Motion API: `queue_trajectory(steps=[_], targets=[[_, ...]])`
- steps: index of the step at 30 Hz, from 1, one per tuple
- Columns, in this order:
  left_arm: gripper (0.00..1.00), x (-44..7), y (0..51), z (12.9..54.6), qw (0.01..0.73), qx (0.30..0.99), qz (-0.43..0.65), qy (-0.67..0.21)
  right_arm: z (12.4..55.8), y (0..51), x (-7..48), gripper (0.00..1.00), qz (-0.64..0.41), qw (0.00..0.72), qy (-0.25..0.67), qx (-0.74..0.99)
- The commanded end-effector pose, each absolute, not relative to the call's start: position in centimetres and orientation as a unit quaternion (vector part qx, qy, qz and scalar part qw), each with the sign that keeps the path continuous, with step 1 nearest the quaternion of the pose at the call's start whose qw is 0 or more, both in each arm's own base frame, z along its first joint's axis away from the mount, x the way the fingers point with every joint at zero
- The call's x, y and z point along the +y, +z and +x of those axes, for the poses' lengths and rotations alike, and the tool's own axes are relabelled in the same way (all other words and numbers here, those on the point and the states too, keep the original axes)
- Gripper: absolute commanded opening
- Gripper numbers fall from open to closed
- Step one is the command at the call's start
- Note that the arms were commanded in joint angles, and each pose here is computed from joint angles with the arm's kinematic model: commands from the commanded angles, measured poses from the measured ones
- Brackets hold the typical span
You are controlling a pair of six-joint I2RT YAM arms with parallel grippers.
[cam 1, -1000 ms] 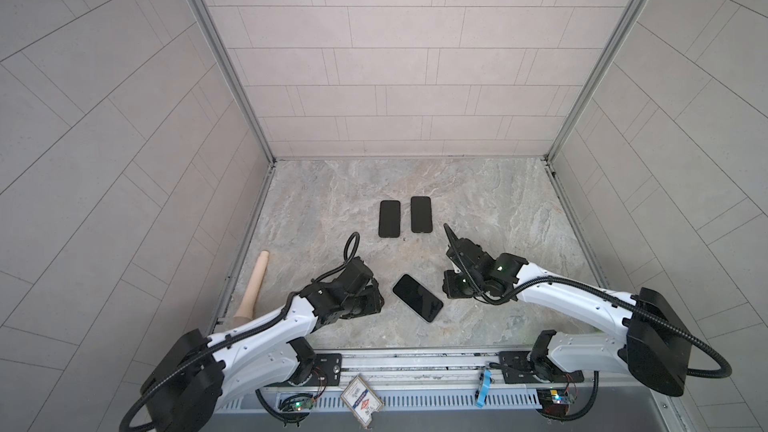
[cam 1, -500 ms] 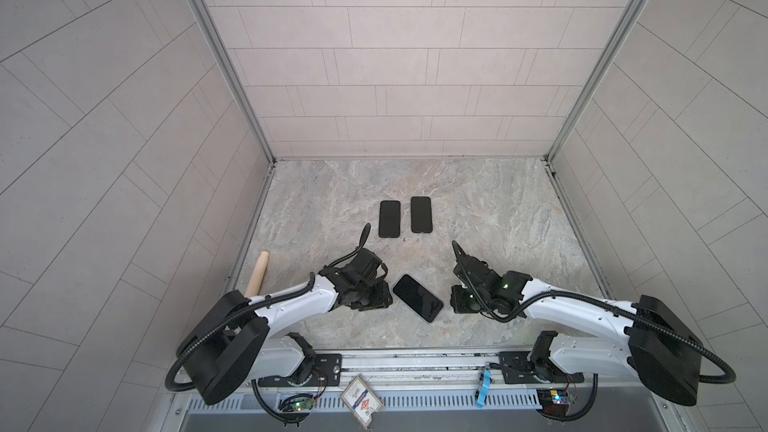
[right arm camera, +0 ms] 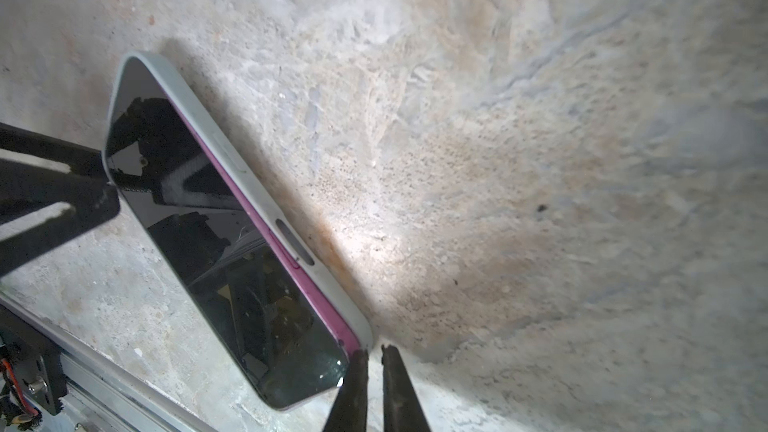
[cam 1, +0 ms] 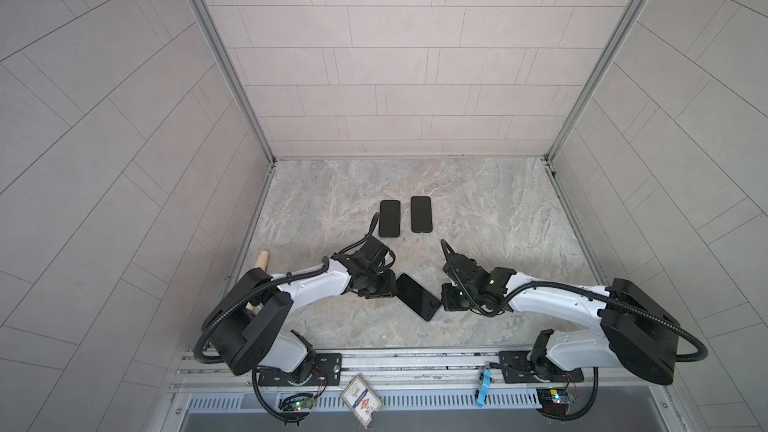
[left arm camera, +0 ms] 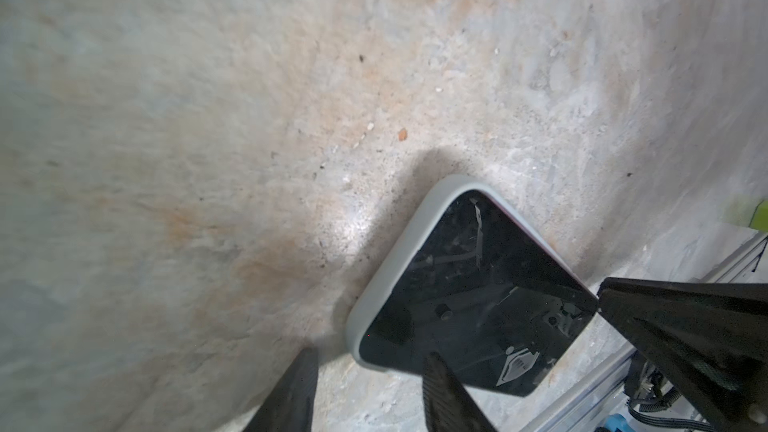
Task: Put the phone into the phone case
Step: 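Press the case corners onto the phone with both grippers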
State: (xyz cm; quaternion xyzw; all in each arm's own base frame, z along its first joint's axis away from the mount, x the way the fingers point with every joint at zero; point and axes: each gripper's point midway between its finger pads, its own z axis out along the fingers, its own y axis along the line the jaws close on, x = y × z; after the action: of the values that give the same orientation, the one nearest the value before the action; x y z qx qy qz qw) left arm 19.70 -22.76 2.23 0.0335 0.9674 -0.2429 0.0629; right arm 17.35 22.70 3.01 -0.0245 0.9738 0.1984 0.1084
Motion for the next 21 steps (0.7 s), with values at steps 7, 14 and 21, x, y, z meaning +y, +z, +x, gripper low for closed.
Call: queue_trajectory(steps=[7, 14, 21], targets=[[0.48, -22.2, 1.5, 19.4, 0.047, 0.972, 0.035, -0.227, 17.5, 4.6, 23.3, 0.11, -0.034, 0.14, 0.227, 0.963], [0.45, -22.2, 1.3, 19.4, 0.041, 0.973, 0.034, -0.225, 17.4, 4.0, 23.2, 0.11, -0.033, 0.126, 0.212, 0.969], [0.45, -22.1, 1.2, 19.3, 0.04, 0.973, 0.034, -0.223, 17.7, 3.6, 23.5, 0.12, -0.043, 0.11, 0.163, 0.979]])
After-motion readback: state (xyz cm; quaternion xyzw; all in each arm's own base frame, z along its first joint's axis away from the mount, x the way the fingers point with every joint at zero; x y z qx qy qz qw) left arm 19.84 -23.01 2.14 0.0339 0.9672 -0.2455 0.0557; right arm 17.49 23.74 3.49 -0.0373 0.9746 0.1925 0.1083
